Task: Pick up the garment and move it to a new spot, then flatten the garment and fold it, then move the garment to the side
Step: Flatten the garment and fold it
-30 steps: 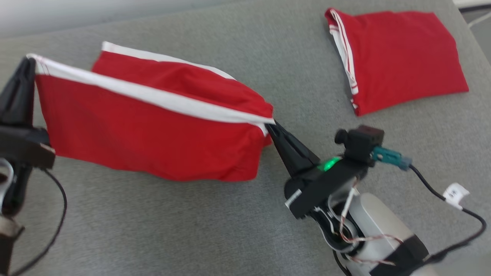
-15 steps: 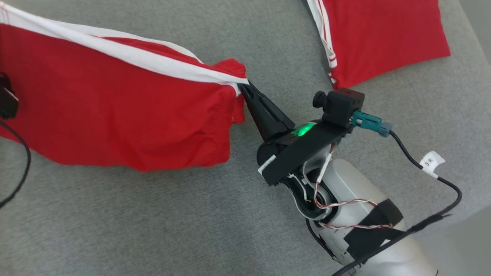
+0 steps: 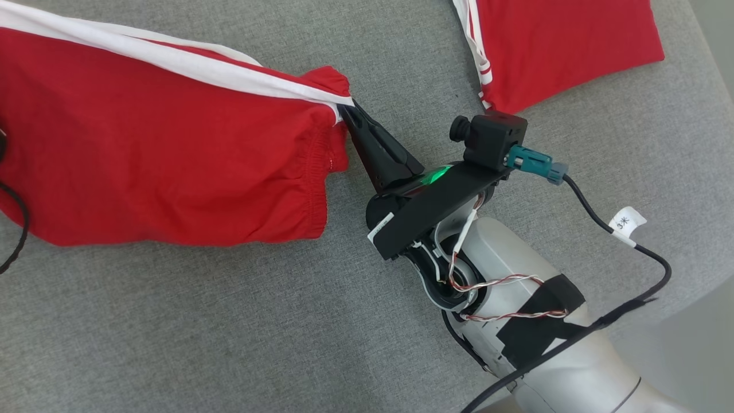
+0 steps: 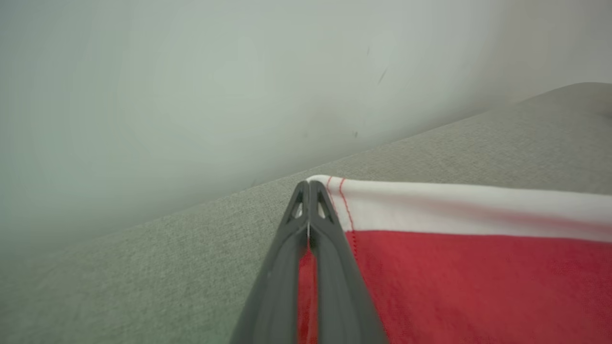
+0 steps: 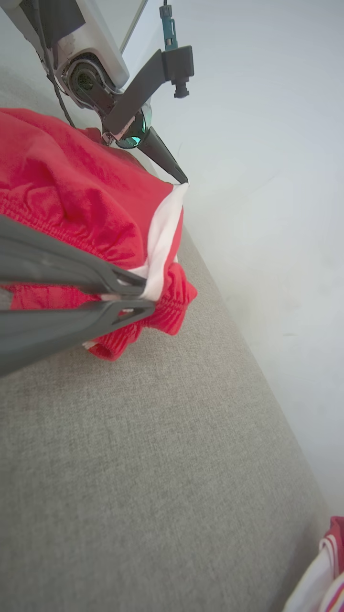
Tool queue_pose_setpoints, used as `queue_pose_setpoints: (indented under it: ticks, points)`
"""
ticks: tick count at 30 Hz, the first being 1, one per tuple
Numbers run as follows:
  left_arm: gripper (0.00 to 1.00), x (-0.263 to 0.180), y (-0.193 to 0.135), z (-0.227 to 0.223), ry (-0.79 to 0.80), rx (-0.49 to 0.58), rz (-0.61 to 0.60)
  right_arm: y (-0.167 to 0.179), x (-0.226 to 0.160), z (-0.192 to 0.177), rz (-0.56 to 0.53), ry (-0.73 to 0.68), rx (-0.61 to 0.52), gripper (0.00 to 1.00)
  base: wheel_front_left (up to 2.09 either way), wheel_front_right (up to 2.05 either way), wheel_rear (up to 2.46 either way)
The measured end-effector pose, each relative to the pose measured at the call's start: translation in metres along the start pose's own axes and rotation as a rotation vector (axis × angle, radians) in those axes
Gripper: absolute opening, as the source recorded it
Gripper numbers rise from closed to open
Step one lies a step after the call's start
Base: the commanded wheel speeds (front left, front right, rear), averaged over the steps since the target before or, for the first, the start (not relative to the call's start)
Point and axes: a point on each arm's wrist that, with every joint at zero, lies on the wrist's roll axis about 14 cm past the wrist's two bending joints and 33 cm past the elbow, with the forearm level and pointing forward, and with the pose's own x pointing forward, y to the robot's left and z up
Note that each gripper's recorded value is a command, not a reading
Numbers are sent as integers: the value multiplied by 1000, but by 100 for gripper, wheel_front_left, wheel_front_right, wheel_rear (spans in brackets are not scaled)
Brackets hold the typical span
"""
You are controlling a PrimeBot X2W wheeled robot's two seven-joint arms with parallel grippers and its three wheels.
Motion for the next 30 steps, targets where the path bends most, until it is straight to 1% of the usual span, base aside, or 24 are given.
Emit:
queue_pose_setpoints:
  ticks: [2, 3, 4, 5, 10, 13, 17, 20, 23, 30]
  points:
    - [0, 0, -2, -2, 4, -6, -4, 0, 1, -1, 3, 5, 0, 0, 0, 0, 0]
    - [21, 0, -1, -3, 8, -7, -3, 0, 2, -2, 2, 4, -3, 30, 0, 0, 0]
    - [51, -1, -1, -4, 10, -4, -3, 0, 2, -2, 2, 5, -5, 78, 0, 0, 0]
    - [100, -1, -1, -4, 13, 2, -4, 0, 2, -3, 2, 5, -8, 100, 0, 0, 0]
    - [100, -6, -2, -2, 14, 10, -7, 1, 4, 0, 4, -1, -27, 100, 0, 0, 0]
    - [100, -9, -1, 7, -3, 4, -5, 1, 2, 5, 1, -12, -53, 100, 0, 0, 0]
    - [100, -15, -1, 19, -23, 1, -2, -1, -2, 15, -6, -32, -114, 100, 0, 0, 0]
    - [100, -22, -2, 39, -72, -12, 1, -3, -10, 25, -15, -60, -158, 100, 0, 0, 0]
    - [100, -34, -3, 49, -102, -16, 7, -1, -18, 36, -18, -97, -188, 100, 0, 0, 0]
    - [100, -68, 1, 72, -165, -15, 48, 15, -40, 56, 2, -185, -267, 100, 0, 0, 0]
